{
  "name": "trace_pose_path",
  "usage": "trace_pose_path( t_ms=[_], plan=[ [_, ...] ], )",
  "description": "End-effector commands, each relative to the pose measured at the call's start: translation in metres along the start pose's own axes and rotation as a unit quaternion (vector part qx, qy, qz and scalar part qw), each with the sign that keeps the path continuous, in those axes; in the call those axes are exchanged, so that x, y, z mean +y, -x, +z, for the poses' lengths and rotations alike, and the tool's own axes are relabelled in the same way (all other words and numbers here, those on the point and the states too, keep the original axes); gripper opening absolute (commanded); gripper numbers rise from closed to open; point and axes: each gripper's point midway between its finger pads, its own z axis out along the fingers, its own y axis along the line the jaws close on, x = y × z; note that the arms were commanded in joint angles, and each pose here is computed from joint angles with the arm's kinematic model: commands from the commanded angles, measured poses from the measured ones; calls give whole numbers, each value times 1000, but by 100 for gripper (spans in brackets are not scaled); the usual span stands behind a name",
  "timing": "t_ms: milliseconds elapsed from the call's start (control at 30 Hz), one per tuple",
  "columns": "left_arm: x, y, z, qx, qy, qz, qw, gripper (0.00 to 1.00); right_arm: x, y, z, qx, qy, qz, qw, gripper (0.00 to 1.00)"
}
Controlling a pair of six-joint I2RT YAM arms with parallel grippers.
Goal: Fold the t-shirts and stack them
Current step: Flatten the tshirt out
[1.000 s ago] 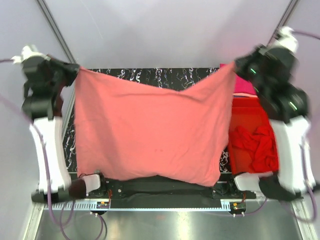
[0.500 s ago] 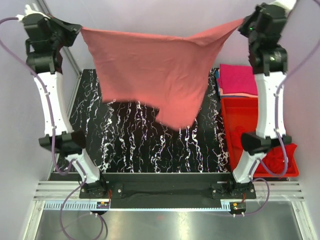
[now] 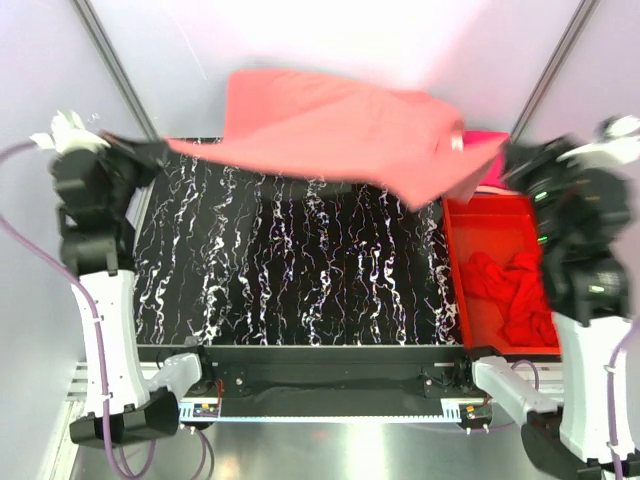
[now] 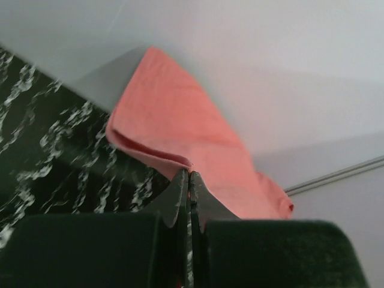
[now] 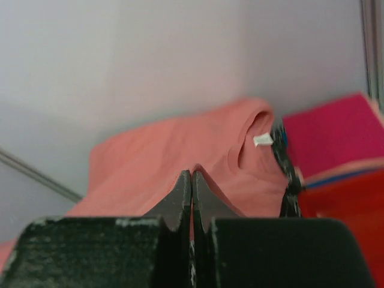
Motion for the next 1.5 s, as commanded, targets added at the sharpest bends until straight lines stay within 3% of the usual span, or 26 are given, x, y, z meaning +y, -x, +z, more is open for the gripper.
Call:
trace_pose_path(
  t_ms=[0,100,167,300,400,567,833,933,1100,1200,1267,1367,1433,1467],
  plan=[
    [79,-63,7,69,81,29,994,0,-53,-147,-1,193,-50,26,980,0],
    [142,-113,-9,120,155,38,980,0,-86,-199,-38,246,-82,38,965,0],
    [162,-127,-23,128,183,49,974,0,-105,-219,-65,270,-108,44,956,0],
    [221,-144,-53,128,296,68,944,0,-122,-289,-116,387,-129,98,908,0],
    [248,-151,-70,134,355,86,921,0,-142,-316,-148,427,-174,115,880,0],
    [273,-153,-86,126,412,93,898,0,-141,-321,-167,434,-163,132,876,0],
    [282,-163,-94,123,426,72,894,0,-144,-332,-168,466,-158,109,864,0],
    [288,-164,-95,121,434,78,889,0,-131,-326,-159,458,-123,113,873,0],
    [267,-159,-68,130,391,58,909,0,-110,-302,-110,409,-114,141,894,0],
    [216,-131,-33,103,310,18,945,0,-77,-270,-53,370,-78,152,913,0],
    [158,-101,-14,75,211,1,975,0,-60,-256,-20,361,-55,135,921,0],
    [95,-50,-20,36,172,14,984,0,-11,-166,8,285,11,84,955,0],
    [66,-22,-34,14,158,34,987,0,0,-134,2,262,26,56,963,0],
    [36,-1,-50,-6,131,41,991,0,17,-96,-7,224,57,34,972,0]
  ],
)
